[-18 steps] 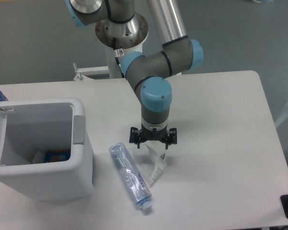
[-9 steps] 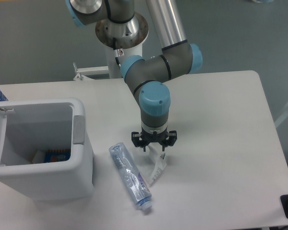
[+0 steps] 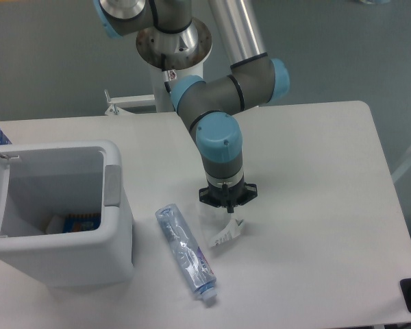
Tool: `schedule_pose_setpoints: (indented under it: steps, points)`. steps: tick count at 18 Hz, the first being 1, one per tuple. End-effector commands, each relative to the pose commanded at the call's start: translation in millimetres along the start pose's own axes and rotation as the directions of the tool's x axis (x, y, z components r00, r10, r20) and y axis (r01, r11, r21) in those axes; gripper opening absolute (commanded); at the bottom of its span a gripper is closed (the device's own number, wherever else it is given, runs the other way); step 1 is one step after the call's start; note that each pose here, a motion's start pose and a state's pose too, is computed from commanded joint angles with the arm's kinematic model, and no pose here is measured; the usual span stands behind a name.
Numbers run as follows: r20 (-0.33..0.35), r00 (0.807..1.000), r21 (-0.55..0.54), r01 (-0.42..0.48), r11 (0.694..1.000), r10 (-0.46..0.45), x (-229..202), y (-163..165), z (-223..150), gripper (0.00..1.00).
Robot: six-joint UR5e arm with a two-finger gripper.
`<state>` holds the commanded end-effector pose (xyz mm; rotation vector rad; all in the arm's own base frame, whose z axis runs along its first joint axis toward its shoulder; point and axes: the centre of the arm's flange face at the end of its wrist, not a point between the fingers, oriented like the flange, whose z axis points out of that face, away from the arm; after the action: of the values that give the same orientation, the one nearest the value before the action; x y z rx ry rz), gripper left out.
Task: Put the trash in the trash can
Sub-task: 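Lower the gripper onto the wrapper and close on it, then lift the wrapper and carry it over the white trash bin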
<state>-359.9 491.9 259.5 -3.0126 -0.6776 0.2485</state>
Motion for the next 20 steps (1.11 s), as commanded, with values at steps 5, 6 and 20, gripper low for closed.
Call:
schedule_pose_setpoints:
  steps: [5,6,20]
  points:
    - [-0.03,0.998,0.126,0.055,0.99,-0.052,-30.8,-3.9,-61.0,0.0]
    - [-0.06,0.996,0.166,0.074,0.983,-0.065,-37.8,-2.2,-76.2,0.0]
    - [-0.45,0.882,0.464,0.365,0.807,-0.14,-73.9,-14.8,-237.3,0.0]
